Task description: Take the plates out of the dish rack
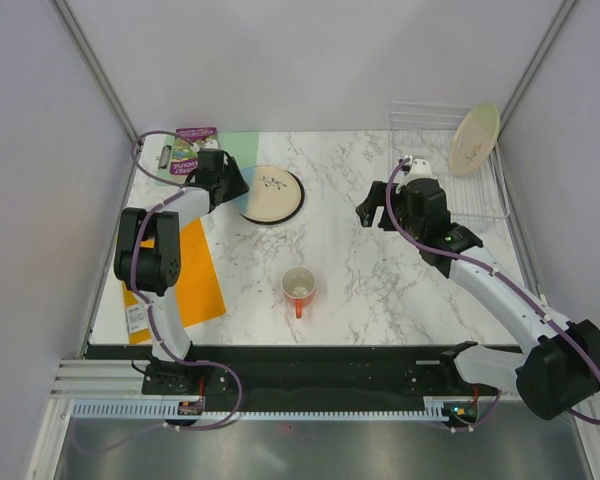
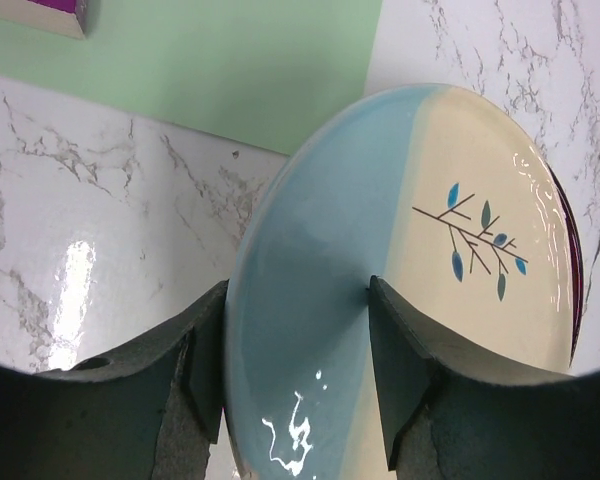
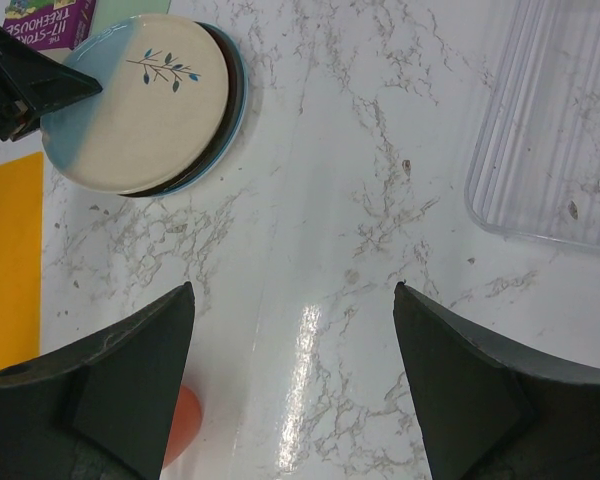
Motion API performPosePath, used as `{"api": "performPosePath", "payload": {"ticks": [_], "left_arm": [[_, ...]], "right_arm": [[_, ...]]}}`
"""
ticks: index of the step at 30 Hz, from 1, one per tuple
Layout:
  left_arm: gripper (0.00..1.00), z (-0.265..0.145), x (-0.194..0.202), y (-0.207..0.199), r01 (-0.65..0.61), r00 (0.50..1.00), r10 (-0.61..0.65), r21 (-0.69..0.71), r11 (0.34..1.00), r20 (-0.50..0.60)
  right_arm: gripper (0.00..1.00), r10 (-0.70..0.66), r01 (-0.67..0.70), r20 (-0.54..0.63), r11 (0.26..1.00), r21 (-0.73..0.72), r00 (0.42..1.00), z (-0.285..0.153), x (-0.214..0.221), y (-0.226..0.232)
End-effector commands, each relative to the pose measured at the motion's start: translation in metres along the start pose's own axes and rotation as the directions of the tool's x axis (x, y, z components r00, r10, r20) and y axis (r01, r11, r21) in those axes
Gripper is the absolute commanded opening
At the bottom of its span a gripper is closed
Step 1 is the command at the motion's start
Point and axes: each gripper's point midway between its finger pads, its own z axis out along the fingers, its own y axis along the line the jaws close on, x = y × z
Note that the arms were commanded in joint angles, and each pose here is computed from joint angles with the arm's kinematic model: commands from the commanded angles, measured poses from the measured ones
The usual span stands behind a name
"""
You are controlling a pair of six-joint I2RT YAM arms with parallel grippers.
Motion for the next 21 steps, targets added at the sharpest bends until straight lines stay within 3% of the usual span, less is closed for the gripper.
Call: {"api": "performPosePath", "payload": {"ticks": [1,11,21], "left_arm": [[0.59,-0.008,0.007,0.013,-0.128,0.992,0.126,-0.097,0.987,-0.029],[0.59,-0.005,0.014,0.009,-0.214,0.976,0.204,-0.166,0.963,-0.076],[0.68,-0.006,0.019,0.003,-0.192,0.979,0.180,-0.140,0.971,-0.094]], "right_arm": [[0.88,-0.004,0.005,0.044,1.000,-0.013,0.999,-0.005,-0.013,0.003],[0.88,-0.007,0.007,0.044,1.000,-0.011,0.999,-0.007,-0.013,0.002],[0.88,-0.008,0.008,0.049,1.000,-0.004,0.999,-0.009,-0.015,0.000]]}}
